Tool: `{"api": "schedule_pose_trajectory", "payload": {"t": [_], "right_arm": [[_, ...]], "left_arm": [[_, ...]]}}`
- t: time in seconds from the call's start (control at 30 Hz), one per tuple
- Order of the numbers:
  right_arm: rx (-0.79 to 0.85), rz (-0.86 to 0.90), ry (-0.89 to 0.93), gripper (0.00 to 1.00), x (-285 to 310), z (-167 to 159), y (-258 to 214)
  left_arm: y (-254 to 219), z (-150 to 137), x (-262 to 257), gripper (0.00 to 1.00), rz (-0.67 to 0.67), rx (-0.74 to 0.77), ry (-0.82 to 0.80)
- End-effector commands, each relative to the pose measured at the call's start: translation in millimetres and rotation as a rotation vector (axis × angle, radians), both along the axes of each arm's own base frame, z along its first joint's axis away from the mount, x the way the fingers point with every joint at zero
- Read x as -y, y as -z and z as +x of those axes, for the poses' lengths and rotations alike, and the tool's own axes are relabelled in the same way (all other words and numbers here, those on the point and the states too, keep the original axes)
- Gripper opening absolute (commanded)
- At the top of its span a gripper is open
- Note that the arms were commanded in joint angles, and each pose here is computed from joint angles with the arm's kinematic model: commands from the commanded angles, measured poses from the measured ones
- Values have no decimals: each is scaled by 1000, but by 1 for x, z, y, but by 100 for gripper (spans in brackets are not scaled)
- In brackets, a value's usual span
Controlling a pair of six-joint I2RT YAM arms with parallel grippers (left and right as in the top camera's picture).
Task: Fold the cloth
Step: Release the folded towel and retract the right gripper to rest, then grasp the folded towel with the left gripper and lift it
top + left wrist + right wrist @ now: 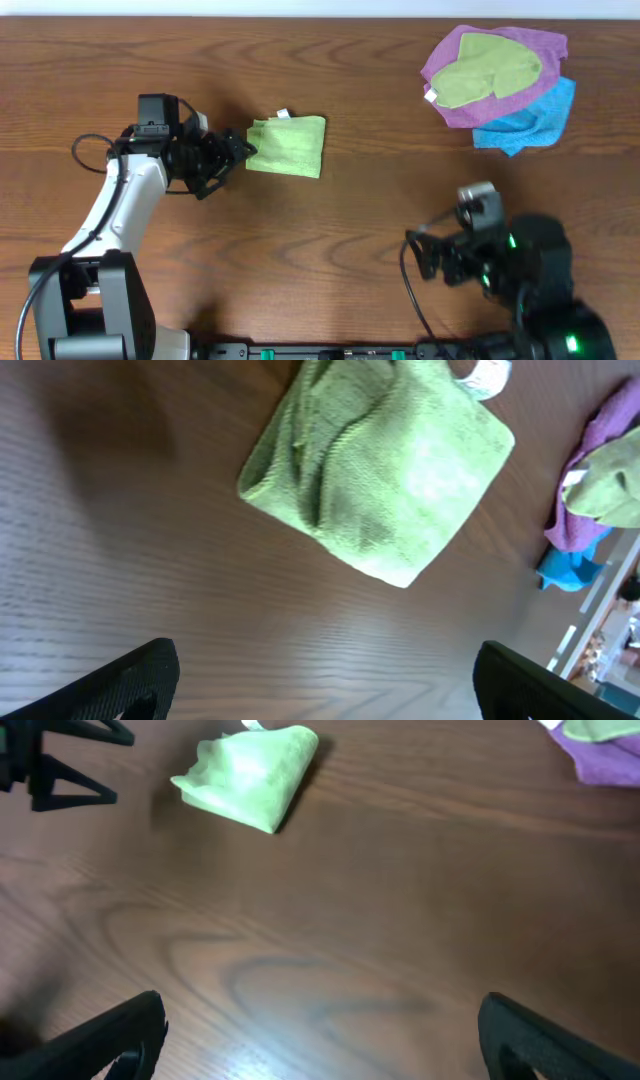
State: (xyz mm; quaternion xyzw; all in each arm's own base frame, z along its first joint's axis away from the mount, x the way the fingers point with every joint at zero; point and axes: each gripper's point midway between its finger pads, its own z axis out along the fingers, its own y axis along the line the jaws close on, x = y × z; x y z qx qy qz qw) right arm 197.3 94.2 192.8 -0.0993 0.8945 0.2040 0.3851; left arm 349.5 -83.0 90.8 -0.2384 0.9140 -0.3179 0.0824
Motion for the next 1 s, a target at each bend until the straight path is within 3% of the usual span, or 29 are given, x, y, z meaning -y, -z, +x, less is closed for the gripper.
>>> {"api": "schedule_pose_trajectory", "payload": {"t": [0.0, 0.5, 0.97], "right_arm": [[24, 50, 33, 99, 4, -14, 1], [51, 50, 42, 99, 8, -27, -3], [51, 50, 42, 99, 8, -27, -3]], "left_arm": [[-2, -4, 7, 95, -19, -5, 5], [28, -3, 13, 95, -43, 30, -53], [38, 10, 16, 95, 88, 81, -71]]}}
